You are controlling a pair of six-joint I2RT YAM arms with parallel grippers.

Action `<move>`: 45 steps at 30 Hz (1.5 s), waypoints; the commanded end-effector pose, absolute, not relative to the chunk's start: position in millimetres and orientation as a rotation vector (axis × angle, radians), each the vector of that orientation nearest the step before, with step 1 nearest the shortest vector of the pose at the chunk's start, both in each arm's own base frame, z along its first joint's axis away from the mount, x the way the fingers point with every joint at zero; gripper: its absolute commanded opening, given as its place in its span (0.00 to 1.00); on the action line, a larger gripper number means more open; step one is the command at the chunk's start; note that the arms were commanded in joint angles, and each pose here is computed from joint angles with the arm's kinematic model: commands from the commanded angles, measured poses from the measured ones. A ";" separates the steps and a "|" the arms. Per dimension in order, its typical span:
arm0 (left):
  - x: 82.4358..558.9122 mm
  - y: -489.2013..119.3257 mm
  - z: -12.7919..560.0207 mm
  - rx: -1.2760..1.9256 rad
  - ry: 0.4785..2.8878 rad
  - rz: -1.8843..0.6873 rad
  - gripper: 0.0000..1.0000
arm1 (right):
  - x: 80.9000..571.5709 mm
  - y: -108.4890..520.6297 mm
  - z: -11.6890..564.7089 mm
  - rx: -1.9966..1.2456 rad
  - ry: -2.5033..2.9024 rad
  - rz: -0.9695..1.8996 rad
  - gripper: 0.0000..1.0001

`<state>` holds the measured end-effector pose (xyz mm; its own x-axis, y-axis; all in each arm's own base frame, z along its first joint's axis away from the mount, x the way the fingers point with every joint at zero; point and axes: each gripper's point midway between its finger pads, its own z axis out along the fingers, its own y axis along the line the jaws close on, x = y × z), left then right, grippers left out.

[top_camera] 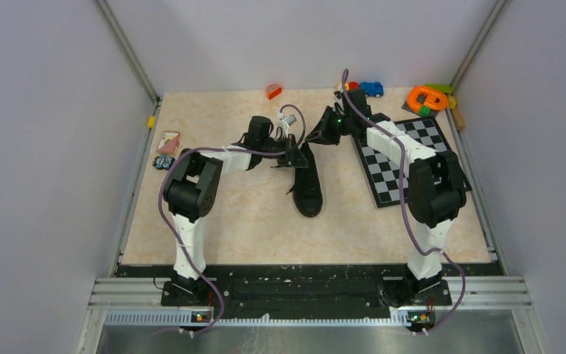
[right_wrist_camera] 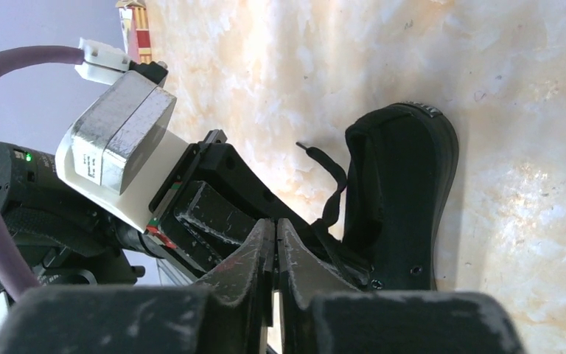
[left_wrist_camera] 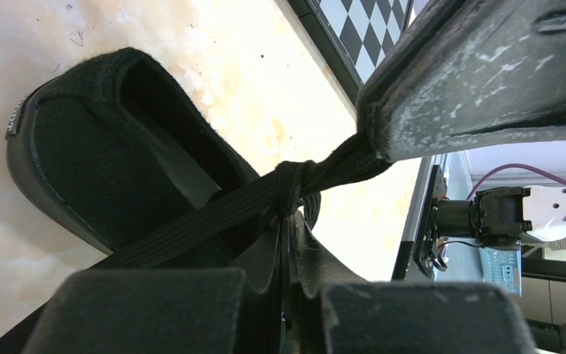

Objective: Tie the shoes
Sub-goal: Tie the shoelace on the shoe.

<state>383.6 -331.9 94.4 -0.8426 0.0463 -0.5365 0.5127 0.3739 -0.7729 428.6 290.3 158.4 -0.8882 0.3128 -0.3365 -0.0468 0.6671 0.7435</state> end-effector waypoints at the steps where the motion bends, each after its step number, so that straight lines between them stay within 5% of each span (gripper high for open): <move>1: 385.9 -337.8 97.2 0.520 2.175 -1.496 0.00 | 436.7 302.6 172.7 0.173 2.397 1.145 0.12; 12: 389.7 -337.9 97.6 0.515 2.173 -1.503 0.00 | 440.1 264.7 181.9 0.190 2.384 1.064 0.43; 17: 391.0 -337.9 98.8 0.515 2.170 -1.504 0.00 | 424.0 239.5 176.1 0.221 2.363 1.041 0.37; 25: 394.0 -338.0 98.5 0.517 2.174 -1.497 0.00 | 393.0 224.3 145.9 0.230 2.317 1.031 0.13; 45: 397.8 -335.0 95.5 0.502 2.195 -1.499 0.00 | 395.9 259.4 113.7 0.131 2.314 1.069 0.13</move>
<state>388.1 -333.5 86.2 -0.8595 0.0574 -0.5080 0.4920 0.3630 -0.7913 384.7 252.2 95.0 -0.8588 0.3171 -0.4025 -0.0845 0.6871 0.7216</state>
